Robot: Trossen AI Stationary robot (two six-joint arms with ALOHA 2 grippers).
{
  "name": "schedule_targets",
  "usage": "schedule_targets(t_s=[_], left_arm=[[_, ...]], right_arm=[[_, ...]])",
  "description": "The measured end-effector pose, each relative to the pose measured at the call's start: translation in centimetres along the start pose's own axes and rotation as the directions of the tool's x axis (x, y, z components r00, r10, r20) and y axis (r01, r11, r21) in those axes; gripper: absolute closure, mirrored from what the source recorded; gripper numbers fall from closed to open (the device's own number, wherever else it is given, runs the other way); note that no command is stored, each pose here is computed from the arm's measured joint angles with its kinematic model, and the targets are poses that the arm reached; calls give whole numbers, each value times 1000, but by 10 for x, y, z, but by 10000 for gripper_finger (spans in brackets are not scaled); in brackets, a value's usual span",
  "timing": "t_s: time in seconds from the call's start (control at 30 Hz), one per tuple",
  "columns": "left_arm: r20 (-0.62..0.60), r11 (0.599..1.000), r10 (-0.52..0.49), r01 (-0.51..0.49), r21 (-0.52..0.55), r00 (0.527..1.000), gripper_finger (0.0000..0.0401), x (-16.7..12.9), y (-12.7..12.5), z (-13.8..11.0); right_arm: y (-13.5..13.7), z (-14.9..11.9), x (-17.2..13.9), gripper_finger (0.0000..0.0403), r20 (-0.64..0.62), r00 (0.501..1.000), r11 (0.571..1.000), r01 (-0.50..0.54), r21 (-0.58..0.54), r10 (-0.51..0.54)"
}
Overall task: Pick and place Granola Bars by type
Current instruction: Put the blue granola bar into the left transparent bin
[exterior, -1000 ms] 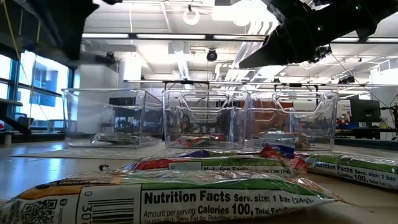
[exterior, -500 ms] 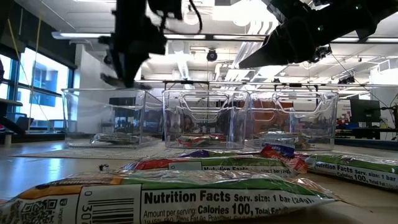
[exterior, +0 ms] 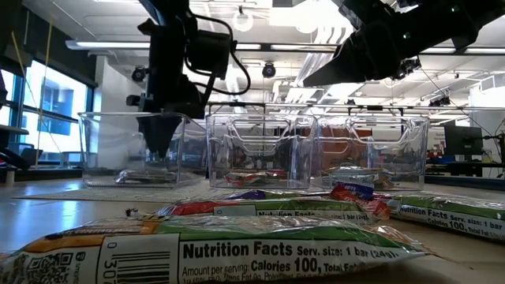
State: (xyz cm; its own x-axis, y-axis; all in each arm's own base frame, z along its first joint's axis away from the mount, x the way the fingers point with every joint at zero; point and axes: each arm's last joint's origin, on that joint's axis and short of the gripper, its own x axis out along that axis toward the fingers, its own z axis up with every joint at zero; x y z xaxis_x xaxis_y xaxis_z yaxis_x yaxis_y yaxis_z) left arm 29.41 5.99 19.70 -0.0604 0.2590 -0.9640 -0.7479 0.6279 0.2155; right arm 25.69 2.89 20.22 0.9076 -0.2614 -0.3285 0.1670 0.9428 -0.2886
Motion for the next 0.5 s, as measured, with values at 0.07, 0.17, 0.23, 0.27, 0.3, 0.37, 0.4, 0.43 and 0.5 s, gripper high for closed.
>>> schedule_targets(t_s=[0.07, 0.17, 0.23, 0.27, 0.3, 0.37, 0.4, 0.43, 0.5], left_arm=[[1, 1000, -2, 2, -3, 1000, 243, 3, 3, 2], [-2, 1000, 0, 0, 6, 1000, 241, 3, 7, 5], [-8, 1000, -2, 2, 11, 1000, 241, -5, 9, 8], [-4, 1000, -17, 17, 10, 1000, 241, -13, 11, 9], [6, 1000, -27, 27, 9, 1000, 241, -24, 12, 11], [41, 999, -52, 51, 15, 998, 241, -49, 14, 11], [65, 998, -65, 63, 22, 996, 241, -63, 14, 11], [95, 997, -78, 75, 32, 992, 241, -78, 13, 9], [161, 991, -124, 115, 63, 979, 241, -108, 10, 5]], right_arm=[[0, 0, 0, 263, 0, 1000, 1000, 0, 0, 0], [0, 0, 0, 263, 0, 1000, 1000, 0, 0, 0], [0, 0, 0, 263, 0, 1000, 1000, 0, 0, 0], [0, 0, 0, 263, 0, 1000, 1000, 0, 0, 0], [0, 0, 0, 263, 0, 1000, 1000, 0, 0, 0], [0, 0, 0, 263, 0, 1000, 1000, 0, 0, 0], [0, 0, 0, 263, 0, 1000, 1000, 0, 0, 0], [0, 0, 0, 263, 0, 1000, 1000, 0, 0, 0], [0, 0, 0, 263, 0, 1000, 1000, 0, 0, 0]])
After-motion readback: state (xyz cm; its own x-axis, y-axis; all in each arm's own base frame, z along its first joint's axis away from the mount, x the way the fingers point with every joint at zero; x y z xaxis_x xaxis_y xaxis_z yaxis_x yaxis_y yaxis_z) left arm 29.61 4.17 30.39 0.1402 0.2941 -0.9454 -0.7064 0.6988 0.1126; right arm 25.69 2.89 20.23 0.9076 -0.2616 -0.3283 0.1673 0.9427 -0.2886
